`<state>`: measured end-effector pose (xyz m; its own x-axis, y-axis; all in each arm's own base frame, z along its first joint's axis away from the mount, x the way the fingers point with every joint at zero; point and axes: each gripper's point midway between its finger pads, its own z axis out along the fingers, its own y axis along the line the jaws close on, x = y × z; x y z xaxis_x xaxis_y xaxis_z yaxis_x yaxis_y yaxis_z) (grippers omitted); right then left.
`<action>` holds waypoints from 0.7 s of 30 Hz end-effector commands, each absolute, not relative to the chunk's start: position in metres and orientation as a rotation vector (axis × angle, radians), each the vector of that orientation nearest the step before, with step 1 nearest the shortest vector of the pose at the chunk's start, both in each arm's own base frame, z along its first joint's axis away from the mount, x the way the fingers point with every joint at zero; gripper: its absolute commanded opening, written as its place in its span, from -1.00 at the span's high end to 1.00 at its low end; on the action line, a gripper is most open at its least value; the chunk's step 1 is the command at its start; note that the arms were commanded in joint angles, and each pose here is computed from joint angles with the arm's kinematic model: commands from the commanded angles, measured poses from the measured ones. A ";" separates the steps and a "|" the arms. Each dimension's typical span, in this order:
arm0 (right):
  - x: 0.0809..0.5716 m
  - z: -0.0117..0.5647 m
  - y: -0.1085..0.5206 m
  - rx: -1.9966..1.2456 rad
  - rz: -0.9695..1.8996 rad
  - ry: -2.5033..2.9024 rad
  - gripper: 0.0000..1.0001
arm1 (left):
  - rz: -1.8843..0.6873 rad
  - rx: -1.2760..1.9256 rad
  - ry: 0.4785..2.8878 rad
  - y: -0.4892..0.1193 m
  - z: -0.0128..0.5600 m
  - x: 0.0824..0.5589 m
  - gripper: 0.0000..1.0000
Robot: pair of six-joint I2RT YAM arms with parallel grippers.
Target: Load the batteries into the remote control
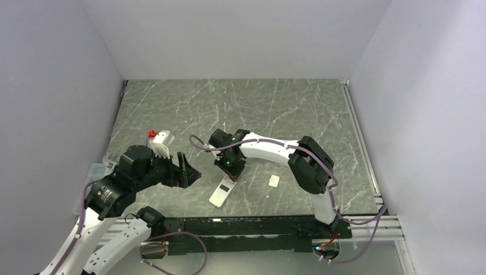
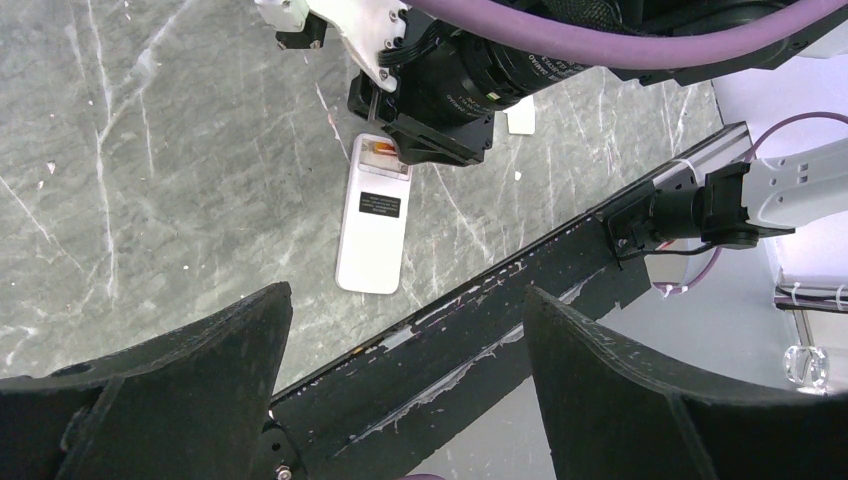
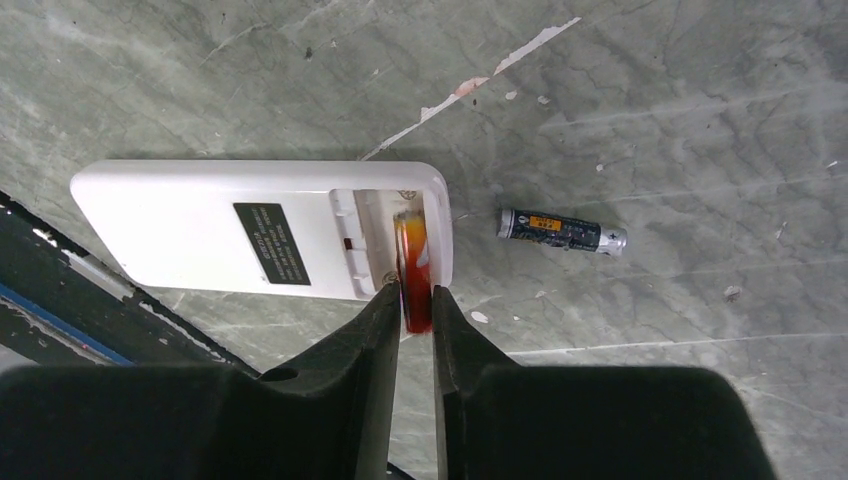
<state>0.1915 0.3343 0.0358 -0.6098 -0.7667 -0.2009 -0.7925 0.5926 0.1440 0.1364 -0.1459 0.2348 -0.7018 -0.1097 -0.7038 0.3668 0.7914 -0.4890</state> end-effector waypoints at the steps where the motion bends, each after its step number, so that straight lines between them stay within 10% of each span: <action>1: 0.201 0.053 0.342 -1.286 0.340 2.645 0.59 | -0.806 0.205 2.165 -0.147 0.242 0.141 -0.81; 21: 0.204 0.066 0.348 -1.256 0.369 2.618 0.52 | -0.804 0.202 2.169 -0.147 0.242 0.141 -0.81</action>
<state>0.1918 0.3345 0.0360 -0.6162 -0.7614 -0.2014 -0.7875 0.5995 0.1432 0.1366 -0.1458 0.2348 -0.7015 -0.1100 -0.7041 0.3661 0.7920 -0.4885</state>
